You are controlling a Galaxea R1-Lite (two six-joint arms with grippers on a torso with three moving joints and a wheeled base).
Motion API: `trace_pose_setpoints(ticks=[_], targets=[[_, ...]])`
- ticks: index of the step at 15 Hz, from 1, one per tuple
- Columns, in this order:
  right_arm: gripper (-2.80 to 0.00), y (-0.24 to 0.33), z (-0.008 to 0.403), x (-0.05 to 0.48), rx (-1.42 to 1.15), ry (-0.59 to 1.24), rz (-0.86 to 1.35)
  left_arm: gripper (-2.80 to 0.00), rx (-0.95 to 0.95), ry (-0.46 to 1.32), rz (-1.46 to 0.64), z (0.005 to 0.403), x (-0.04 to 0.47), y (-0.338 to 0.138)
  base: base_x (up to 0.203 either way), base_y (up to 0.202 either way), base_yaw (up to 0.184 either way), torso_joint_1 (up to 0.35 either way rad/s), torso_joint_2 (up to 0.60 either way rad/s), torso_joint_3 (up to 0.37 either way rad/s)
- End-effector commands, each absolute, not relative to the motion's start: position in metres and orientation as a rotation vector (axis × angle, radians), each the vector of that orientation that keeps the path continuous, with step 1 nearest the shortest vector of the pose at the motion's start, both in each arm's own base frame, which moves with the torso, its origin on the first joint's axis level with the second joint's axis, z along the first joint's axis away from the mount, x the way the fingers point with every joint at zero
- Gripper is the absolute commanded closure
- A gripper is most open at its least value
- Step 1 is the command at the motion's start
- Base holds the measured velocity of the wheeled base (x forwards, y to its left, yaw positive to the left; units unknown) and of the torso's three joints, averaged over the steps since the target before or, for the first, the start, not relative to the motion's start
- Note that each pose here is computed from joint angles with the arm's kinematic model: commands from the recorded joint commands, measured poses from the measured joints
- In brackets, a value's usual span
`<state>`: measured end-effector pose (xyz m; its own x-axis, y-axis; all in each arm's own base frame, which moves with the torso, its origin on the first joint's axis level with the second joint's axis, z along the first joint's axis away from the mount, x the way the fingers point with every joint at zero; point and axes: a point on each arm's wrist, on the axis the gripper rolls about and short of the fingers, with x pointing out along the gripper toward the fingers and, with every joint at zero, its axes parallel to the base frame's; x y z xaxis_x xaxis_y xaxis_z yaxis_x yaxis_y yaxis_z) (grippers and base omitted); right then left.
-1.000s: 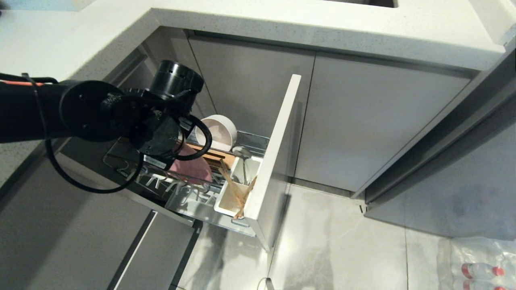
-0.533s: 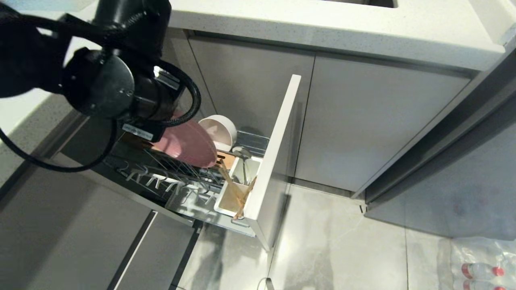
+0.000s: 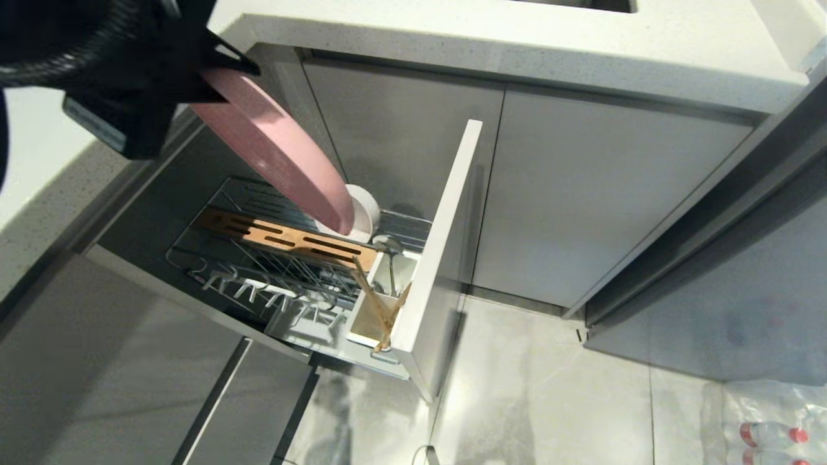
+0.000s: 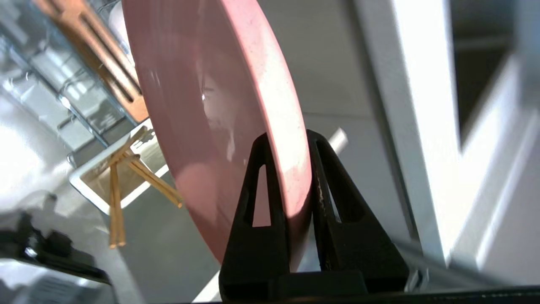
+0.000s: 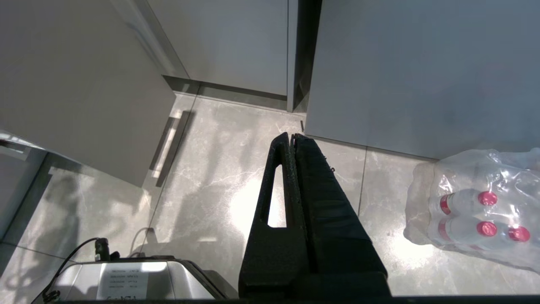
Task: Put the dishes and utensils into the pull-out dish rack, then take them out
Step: Take the plate out of the cupboard
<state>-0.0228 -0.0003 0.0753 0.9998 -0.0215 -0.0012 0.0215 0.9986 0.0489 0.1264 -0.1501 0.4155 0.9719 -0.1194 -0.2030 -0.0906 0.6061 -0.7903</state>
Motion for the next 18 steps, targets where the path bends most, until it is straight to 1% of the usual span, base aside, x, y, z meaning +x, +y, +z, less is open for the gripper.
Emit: trace_pose_setpoints(ticks=[1, 5, 11, 16, 18], targets=[[0.00, 0.000, 0.075, -0.023, 0.049, 0.003, -0.022, 0.00, -0.906, 0.213, -0.060, 0.428, 0.107, -0.131, 0.000, 0.000, 0.000, 0.000, 0.00, 0.000], [0.00, 0.000, 0.075, -0.023, 0.049, 0.003, -0.022, 0.00, -0.724, 0.070, -0.024, 0.444, 0.098, -0.114, 0.000, 0.000, 0.000, 0.000, 0.00, 0.000], [0.00, 0.000, 0.075, -0.023, 0.049, 0.003, -0.022, 0.00, -0.451, -0.153, 0.015, 0.479, 0.089, -0.099, 0.000, 0.000, 0.000, 0.000, 0.00, 0.000], [0.00, 0.000, 0.075, -0.023, 0.049, 0.003, -0.022, 0.00, -0.214, -0.139, 0.138, 0.477, 0.097, -0.105, 0.000, 0.000, 0.000, 0.000, 0.00, 0.000], [0.00, 0.000, 0.075, -0.023, 0.049, 0.003, -0.022, 0.00, -0.118, -0.117, 0.234, 0.472, 0.112, -0.110, 0.000, 0.000, 0.000, 0.000, 0.00, 0.000]])
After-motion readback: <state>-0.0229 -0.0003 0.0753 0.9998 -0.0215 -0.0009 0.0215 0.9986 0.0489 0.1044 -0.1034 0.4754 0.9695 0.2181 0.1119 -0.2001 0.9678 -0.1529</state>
